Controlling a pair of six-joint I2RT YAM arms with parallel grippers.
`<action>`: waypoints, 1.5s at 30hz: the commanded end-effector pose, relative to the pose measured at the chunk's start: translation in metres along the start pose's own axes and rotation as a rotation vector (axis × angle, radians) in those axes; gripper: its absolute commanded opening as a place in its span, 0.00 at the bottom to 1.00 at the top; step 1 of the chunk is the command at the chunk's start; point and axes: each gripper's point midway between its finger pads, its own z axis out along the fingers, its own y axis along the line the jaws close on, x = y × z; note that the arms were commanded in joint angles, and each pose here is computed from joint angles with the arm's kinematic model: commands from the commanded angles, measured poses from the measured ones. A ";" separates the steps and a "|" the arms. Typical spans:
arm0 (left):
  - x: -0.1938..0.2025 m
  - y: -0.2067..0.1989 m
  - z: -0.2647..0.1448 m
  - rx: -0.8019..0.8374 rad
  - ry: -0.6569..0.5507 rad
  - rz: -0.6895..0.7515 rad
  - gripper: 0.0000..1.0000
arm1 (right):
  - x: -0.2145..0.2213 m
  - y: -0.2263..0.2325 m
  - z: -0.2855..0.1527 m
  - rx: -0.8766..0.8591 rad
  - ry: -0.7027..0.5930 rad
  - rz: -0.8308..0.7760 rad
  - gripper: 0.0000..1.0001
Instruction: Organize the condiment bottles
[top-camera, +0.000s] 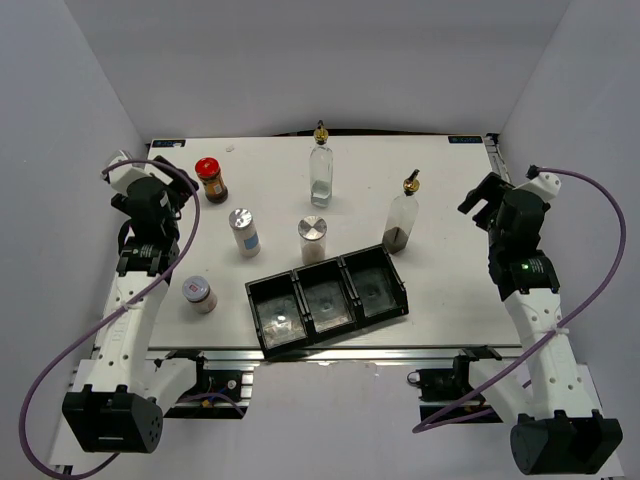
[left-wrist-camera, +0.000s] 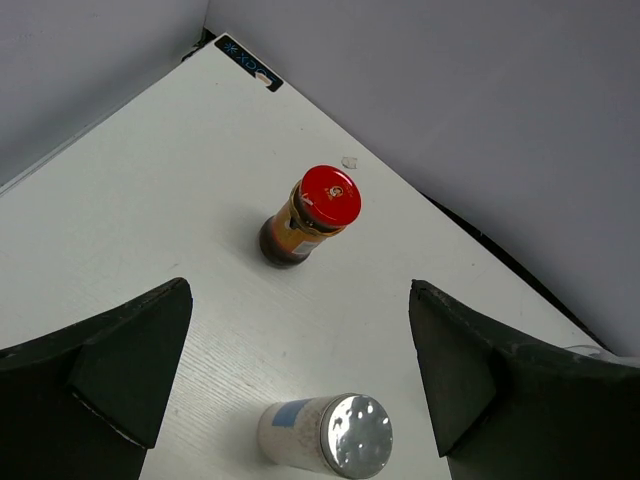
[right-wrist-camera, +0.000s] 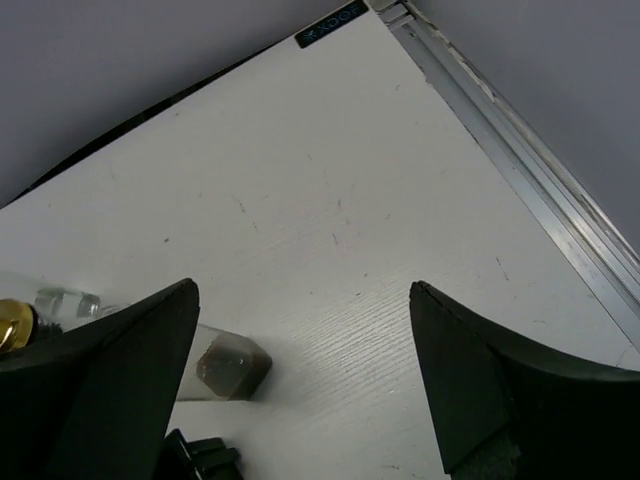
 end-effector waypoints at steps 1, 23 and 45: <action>-0.005 -0.003 -0.006 0.034 -0.015 0.000 0.98 | -0.016 0.029 -0.011 -0.170 -0.038 -0.046 0.89; 0.038 -0.008 0.002 0.139 0.097 0.122 0.98 | 0.038 0.158 -0.012 -1.011 0.020 -0.452 0.89; 0.031 -0.003 -0.003 0.131 0.054 0.129 0.98 | 0.040 0.188 0.015 -1.122 -0.102 -0.486 0.17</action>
